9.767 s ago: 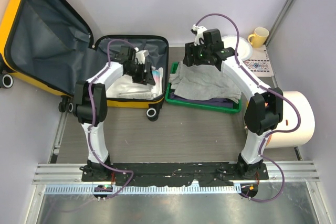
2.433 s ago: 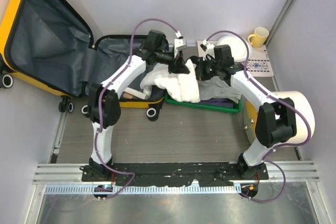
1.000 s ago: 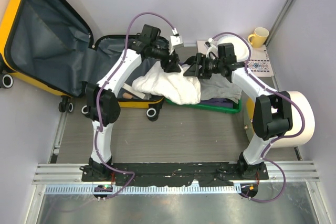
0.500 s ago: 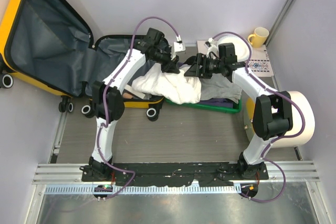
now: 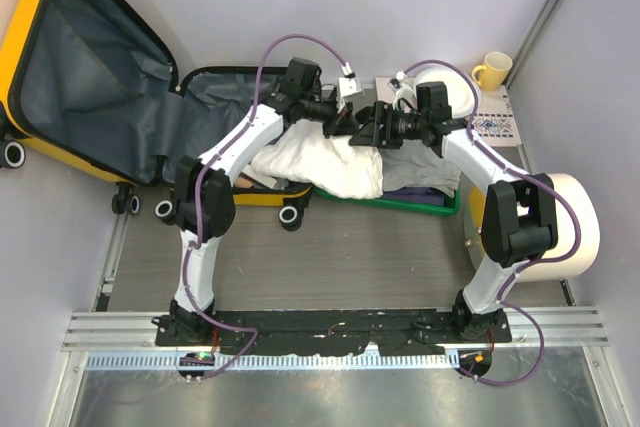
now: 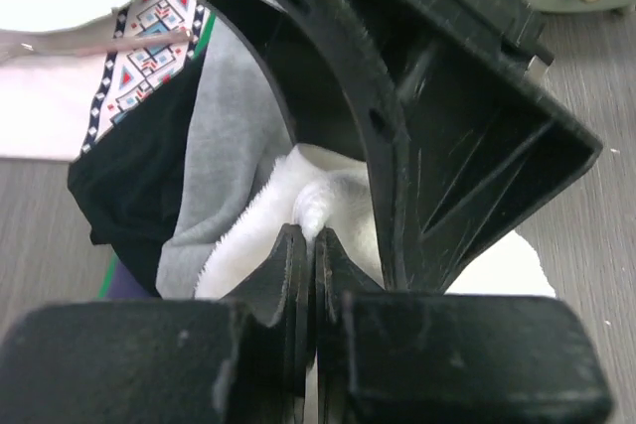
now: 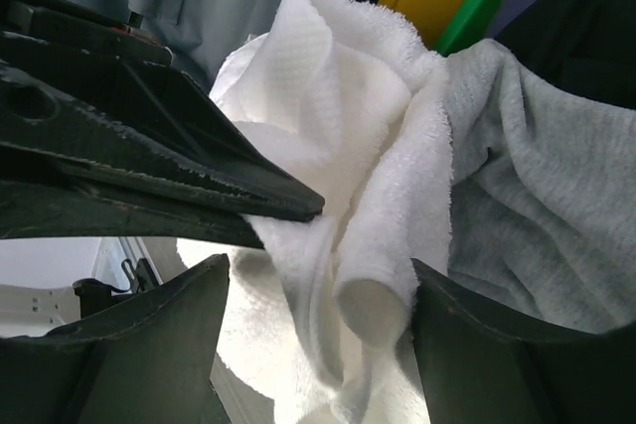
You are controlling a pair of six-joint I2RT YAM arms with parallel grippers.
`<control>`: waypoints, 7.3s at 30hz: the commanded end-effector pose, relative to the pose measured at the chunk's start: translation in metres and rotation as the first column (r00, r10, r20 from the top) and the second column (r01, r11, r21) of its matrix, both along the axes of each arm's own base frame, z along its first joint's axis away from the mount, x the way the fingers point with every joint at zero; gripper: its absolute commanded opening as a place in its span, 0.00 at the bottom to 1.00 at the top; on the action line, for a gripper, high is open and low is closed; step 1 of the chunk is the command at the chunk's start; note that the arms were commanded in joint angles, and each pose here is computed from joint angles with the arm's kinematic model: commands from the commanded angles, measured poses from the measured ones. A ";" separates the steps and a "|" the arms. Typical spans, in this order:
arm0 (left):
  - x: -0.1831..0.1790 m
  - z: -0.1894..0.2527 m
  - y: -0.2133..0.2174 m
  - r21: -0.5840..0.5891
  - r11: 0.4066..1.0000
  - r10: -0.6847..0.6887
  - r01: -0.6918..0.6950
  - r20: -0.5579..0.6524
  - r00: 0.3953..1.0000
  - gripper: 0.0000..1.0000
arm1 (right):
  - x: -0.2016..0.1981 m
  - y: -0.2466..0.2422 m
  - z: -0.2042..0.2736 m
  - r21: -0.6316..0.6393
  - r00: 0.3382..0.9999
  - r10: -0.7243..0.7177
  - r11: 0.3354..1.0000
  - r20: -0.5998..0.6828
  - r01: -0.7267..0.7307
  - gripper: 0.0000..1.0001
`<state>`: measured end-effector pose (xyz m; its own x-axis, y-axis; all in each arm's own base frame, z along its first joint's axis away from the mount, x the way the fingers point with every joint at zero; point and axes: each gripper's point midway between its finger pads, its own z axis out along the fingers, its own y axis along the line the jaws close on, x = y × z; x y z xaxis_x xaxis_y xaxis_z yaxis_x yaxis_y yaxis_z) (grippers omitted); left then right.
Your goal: Open, take out, and arrange the luggage
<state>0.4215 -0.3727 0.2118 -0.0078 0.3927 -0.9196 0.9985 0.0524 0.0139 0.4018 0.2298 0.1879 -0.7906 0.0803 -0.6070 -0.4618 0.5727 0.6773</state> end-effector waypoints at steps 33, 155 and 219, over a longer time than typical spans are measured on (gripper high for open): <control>0.007 0.018 0.093 0.027 0.929 0.370 -0.369 -0.065 0.927 0.83 | -0.002 -0.244 0.006 -0.641 0.919 -0.394 0.701 0.016 0.312 0.01; -0.010 0.011 0.147 0.103 0.868 0.496 -0.486 -0.128 0.859 0.85 | -0.026 -0.442 -0.071 -0.967 0.905 -0.390 0.246 -0.167 -0.073 0.83; -0.062 0.003 0.144 0.163 0.875 0.483 -0.456 -0.251 0.839 0.88 | -0.027 -0.185 0.030 -0.768 0.975 0.164 0.641 0.148 0.009 0.84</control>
